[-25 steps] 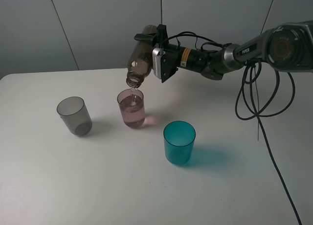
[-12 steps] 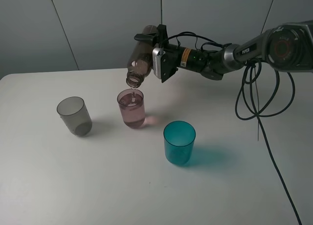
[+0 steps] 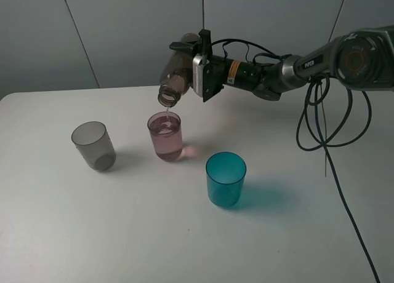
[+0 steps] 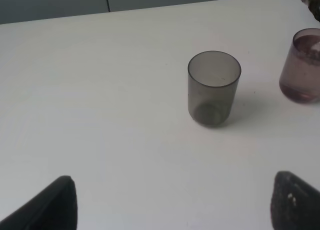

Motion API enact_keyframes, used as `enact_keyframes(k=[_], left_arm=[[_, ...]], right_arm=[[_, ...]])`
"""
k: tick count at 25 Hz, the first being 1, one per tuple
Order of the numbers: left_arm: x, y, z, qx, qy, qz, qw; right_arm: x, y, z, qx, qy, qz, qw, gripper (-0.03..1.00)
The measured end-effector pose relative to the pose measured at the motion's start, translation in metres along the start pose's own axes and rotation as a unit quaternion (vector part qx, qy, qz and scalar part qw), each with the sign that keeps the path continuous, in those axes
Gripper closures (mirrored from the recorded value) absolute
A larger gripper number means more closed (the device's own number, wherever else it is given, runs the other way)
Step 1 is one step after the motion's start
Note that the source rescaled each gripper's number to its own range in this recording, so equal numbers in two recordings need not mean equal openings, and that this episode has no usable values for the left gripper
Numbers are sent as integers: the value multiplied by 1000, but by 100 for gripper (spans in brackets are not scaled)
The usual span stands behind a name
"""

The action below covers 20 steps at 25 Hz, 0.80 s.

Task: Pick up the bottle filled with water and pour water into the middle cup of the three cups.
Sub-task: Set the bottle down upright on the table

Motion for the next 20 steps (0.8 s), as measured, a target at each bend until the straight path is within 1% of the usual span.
enact_keyframes(k=[5, 9, 11, 15, 20], left_arm=[[0, 0, 0, 0, 0, 0, 1000], [0, 0, 0, 0, 0, 0, 1000], [0, 0, 0, 0, 0, 0, 1000], [0, 0, 0, 0, 0, 0, 1000], [0, 0, 0, 0, 0, 0, 1000]], right_arm=[[-2, 1, 2, 1, -51, -3, 999, 97], [-6, 4, 8, -3, -128, -6, 992, 97], [-7, 5, 8, -1, -179, -10, 984, 97], [-9, 5, 4, 7, -273, -17, 962, 97], [-10, 5, -4, 30, -354, -30, 934, 97]])
Point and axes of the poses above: a point on each arm's last joint axis where the gripper is mounted, y pointing back along that axis away from the gripper, z along the wrist's bending axis when the last joint is at zero, x = y × z, the point moved 6 cm from there along -y, pointing out along that axis toward the gripper, and after that the axes turned 3 degrees about -y, right-handed, at the moved point
